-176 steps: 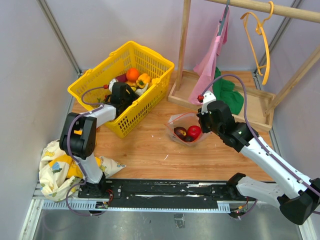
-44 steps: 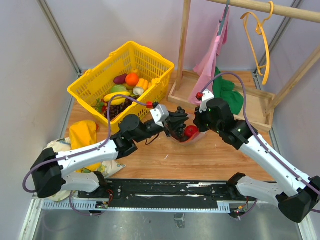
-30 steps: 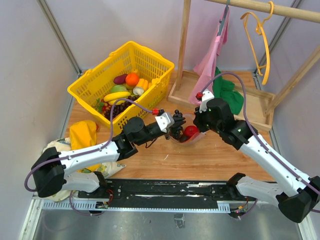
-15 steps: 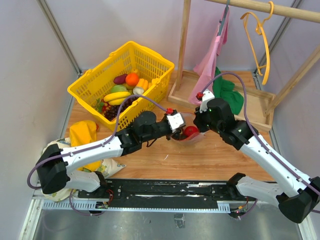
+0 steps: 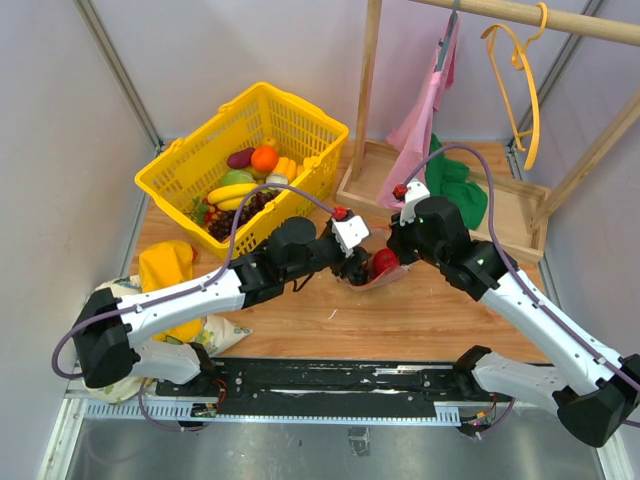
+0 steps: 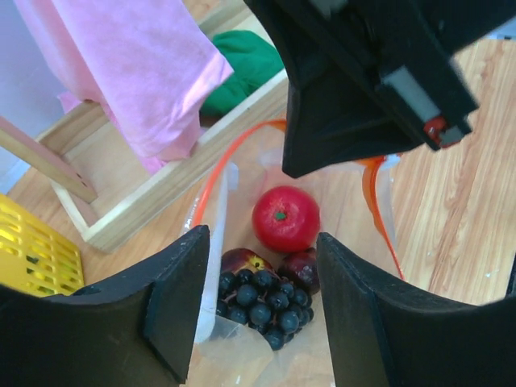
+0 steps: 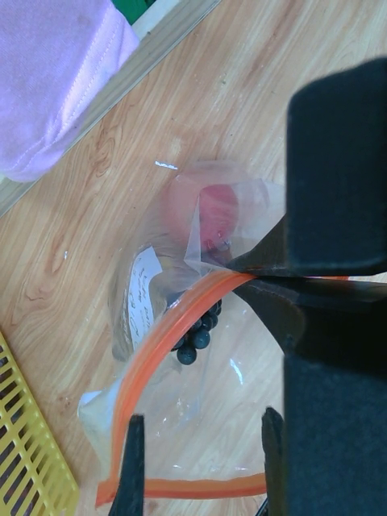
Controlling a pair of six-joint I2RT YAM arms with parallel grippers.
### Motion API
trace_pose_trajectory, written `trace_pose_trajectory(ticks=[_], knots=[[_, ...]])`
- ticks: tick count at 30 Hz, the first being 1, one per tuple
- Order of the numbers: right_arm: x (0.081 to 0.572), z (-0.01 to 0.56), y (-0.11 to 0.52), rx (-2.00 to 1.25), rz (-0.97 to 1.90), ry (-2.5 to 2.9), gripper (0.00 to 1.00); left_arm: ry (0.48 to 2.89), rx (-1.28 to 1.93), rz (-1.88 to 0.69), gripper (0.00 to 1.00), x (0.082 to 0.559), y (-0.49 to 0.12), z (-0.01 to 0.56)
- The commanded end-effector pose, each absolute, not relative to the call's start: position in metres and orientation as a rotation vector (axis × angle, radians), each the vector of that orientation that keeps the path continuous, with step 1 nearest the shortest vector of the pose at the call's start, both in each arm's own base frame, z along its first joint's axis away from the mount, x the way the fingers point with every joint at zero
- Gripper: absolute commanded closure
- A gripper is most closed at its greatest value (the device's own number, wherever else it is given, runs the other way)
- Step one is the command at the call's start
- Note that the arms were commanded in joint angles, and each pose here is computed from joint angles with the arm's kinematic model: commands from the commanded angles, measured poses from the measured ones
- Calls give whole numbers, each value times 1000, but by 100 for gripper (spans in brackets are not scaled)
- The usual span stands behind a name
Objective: Place the food in the zip-top bag and seal the zipper
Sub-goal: Place the fake fruit in the zipper food storage bag, then pick up the fake fruit from the bin.
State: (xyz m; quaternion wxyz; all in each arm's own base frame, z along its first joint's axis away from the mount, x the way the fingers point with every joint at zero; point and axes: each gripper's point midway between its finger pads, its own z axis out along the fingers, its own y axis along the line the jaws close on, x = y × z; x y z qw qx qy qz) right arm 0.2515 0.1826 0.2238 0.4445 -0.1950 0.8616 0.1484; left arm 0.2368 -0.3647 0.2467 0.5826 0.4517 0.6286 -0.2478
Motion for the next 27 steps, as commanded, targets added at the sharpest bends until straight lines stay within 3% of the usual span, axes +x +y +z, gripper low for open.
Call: trace_pose_trajectory(ticks=[1,9,27], knots=[[257,246,178,-436,375,2082,99,1419,956,-631,39,232,-360,299],[258,247,179,-438,373,2084,99,1538,804,-573,31,240,-333,317],[259,246,178,-438,361,2088,99,1949,582,-435,29,247,-301,238]])
